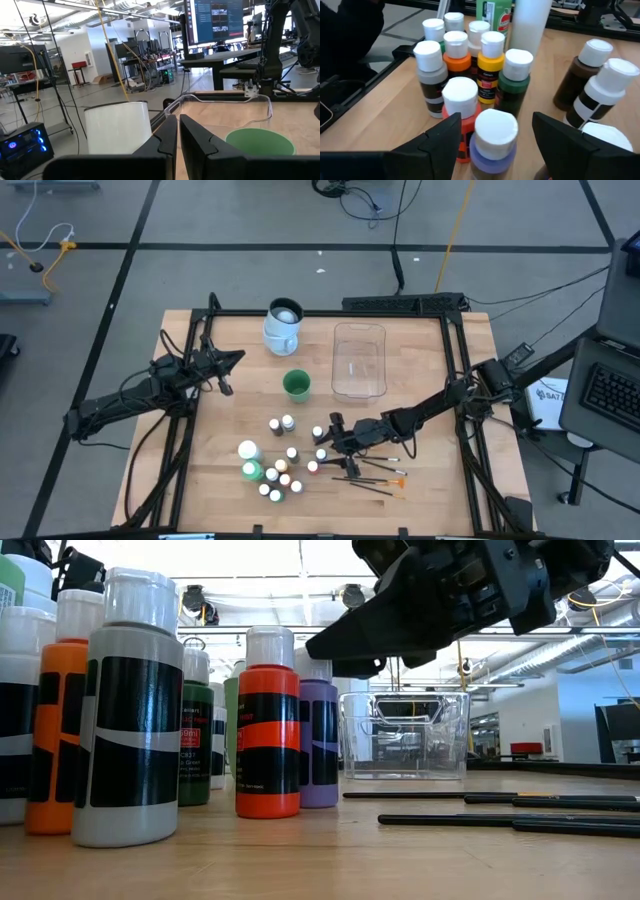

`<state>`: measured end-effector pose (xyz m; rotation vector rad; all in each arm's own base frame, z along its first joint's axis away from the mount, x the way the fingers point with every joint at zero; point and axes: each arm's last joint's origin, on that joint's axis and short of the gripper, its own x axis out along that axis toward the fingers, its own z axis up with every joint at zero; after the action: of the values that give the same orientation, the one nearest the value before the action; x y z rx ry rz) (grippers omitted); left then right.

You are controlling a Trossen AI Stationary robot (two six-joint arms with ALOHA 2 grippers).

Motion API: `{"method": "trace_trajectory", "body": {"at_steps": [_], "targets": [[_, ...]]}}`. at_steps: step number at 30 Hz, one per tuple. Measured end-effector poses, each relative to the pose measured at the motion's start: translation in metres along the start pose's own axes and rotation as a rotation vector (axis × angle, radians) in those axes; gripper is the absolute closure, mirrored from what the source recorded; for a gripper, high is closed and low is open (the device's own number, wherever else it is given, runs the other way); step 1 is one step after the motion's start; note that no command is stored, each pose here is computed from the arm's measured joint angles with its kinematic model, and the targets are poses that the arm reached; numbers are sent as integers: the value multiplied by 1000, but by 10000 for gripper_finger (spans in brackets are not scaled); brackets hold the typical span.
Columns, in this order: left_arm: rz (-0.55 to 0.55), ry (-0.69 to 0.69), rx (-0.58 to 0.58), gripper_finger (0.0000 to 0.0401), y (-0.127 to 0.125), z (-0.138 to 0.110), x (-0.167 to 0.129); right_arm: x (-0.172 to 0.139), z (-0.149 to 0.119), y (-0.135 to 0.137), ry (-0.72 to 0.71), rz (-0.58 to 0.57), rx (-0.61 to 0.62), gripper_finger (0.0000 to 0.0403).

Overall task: Pick & Place Paint Supplies
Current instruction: Put the purple paint bottle into the transparent bin

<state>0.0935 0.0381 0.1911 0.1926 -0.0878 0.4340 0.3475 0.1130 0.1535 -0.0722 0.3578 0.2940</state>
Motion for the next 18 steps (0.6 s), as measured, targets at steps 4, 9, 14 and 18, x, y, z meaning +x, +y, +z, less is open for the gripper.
{"method": "trace_trajectory", "body": {"at_steps": [4, 9, 14, 18], "targets": [[0, 0, 0, 375, 0, 0, 0, 0, -1, 0, 8, -1, 8, 182], [0, 0, 0, 375, 0, 0, 0, 0, -2, 0, 24, -1, 7, 216], [0, 0, 0, 375, 0, 0, 0, 0, -2, 0, 24, -3, 7, 254], [0, 0, 0, 375, 0, 0, 0, 0, -2, 0, 16, -3, 3, 290]]}}
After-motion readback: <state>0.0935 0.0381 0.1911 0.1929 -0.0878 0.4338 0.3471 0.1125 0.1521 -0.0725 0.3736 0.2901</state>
